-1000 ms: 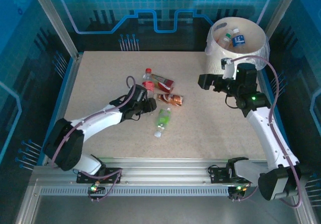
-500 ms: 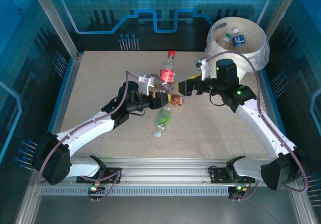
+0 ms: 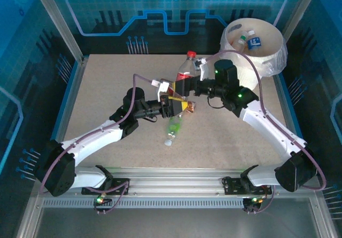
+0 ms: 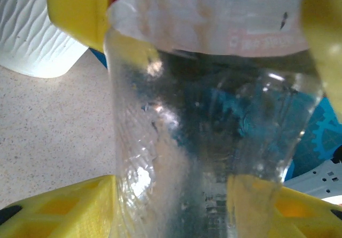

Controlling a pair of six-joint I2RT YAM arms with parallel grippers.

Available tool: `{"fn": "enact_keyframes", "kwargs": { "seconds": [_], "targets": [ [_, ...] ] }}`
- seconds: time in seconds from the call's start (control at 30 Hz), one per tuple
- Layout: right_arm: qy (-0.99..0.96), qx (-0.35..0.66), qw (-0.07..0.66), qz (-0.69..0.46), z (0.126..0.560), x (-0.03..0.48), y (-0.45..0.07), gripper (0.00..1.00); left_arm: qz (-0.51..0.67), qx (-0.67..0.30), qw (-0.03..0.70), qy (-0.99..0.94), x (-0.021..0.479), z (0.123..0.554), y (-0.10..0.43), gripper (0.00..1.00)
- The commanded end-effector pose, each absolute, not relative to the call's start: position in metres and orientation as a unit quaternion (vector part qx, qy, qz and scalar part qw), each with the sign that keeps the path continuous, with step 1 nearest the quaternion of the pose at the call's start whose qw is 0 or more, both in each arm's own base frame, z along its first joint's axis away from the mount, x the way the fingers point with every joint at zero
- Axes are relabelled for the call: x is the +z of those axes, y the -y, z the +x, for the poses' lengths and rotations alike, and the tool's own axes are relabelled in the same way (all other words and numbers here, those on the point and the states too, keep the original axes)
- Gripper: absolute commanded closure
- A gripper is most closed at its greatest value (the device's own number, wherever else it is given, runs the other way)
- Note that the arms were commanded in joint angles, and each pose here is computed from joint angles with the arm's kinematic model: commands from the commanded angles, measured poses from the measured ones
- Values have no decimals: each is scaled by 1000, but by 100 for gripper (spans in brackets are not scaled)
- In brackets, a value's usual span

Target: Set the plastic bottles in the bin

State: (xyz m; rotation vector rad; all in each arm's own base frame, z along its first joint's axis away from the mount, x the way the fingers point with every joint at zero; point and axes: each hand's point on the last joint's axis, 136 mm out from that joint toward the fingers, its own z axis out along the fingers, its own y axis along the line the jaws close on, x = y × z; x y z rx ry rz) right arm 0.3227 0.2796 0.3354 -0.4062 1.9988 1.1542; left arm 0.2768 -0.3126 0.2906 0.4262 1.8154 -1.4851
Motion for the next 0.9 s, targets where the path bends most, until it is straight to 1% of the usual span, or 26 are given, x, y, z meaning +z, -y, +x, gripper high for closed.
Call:
{"fn": "enact_keyframes", "kwargs": {
  "seconds": [0.0,0.07,0.2,0.27,0.33,0.43,0.53,0.6,0.77,0.83,0.87],
  "targets": [
    [-744,492,427,-149,324,364,-284,20,182,-595,371,-690,296,271,318,57],
    [-742,494,427,-152,322,366,-284,27,179,-592,372,-692,294,272,317,57],
    [-757,474,420,-160,319,357,-281,37,175,-588,372,-697,290,273,317,56],
    [-764,465,418,-160,320,352,-280,43,174,-584,368,-702,287,275,318,54],
    [-771,455,415,-162,322,347,-279,47,168,-577,364,-712,283,278,317,45],
    [-773,449,417,-165,326,346,-280,51,158,-568,361,-723,279,282,317,29],
    [-779,437,415,-174,329,346,-281,54,151,-570,356,-724,280,283,317,17],
    [-782,428,415,-181,330,347,-280,55,148,-570,359,-724,281,284,316,13],
    [-788,400,429,-186,334,351,-274,57,139,-556,374,-729,281,285,309,6],
    [-792,381,439,-185,336,352,-268,58,139,-549,382,-731,282,285,306,1],
    [-794,371,445,-184,337,353,-264,58,137,-543,385,-734,282,286,304,1]
  ]
}}
